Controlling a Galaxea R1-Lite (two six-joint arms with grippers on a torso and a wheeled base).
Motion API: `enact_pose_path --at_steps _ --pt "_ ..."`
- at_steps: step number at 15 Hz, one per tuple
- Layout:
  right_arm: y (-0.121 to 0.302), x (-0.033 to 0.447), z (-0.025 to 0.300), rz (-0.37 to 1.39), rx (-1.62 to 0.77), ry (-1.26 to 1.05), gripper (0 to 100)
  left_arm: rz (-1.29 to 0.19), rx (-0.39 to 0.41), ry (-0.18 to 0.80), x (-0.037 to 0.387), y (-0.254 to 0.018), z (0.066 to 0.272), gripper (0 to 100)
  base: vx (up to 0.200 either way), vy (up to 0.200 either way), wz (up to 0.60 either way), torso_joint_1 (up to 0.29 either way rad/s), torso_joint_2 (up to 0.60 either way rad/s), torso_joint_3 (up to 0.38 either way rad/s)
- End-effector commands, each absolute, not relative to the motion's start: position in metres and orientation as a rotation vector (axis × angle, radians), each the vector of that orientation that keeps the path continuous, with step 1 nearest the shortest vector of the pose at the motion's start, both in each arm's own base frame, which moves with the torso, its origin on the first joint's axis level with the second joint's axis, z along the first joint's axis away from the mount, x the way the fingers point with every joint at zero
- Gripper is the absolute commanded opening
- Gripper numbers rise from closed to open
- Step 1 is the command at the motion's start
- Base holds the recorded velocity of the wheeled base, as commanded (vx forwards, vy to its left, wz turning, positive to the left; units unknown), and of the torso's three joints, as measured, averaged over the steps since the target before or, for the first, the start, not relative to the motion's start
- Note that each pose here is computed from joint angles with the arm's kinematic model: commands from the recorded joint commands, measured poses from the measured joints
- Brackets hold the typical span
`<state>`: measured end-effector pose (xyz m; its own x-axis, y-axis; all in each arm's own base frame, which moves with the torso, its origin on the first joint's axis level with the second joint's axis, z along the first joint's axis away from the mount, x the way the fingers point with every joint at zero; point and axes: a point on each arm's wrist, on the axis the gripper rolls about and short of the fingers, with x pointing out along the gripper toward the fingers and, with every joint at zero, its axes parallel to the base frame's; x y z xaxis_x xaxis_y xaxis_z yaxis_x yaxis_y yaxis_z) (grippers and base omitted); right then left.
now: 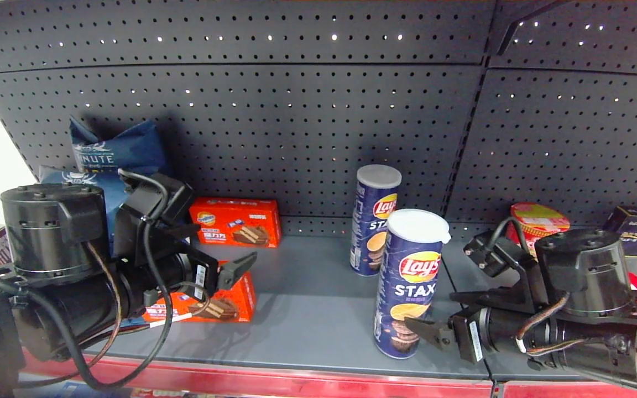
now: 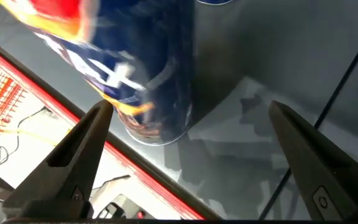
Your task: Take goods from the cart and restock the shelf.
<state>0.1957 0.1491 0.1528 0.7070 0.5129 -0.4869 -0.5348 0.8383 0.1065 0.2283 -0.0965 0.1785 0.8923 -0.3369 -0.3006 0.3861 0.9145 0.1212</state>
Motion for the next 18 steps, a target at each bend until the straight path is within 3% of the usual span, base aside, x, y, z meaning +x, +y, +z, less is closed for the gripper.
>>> enact_pose_path --at_steps 1,6,10,15,18 --pt "0.15 0.194 0.154 0.588 -0.045 0.524 100 -0.376 0.181 0.279 0.228 -0.096 0.178 100 0.0 0.0 0.0 0.0 0.0 0.0" --pt "0.147 0.185 0.156 0.601 -0.046 0.513 100 -0.377 0.185 0.3 0.223 -0.094 0.172 100 0.0 0.0 0.0 0.0 0.0 0.0" --pt "0.119 0.155 0.153 0.593 -0.045 0.504 100 -0.376 0.185 0.301 0.22 -0.092 0.171 100 0.0 0.0 0.0 0.0 0.0 0.0" --pt "0.111 0.184 0.146 0.416 -0.056 0.534 100 -0.377 0.187 0.301 0.22 -0.093 0.172 100 0.0 0.0 0.0 0.0 0.0 0.0" --pt "0.118 0.198 0.146 0.403 -0.069 0.538 100 -0.377 0.185 0.3 0.219 -0.092 0.172 100 0.0 0.0 0.0 0.0 0.0 0.0"
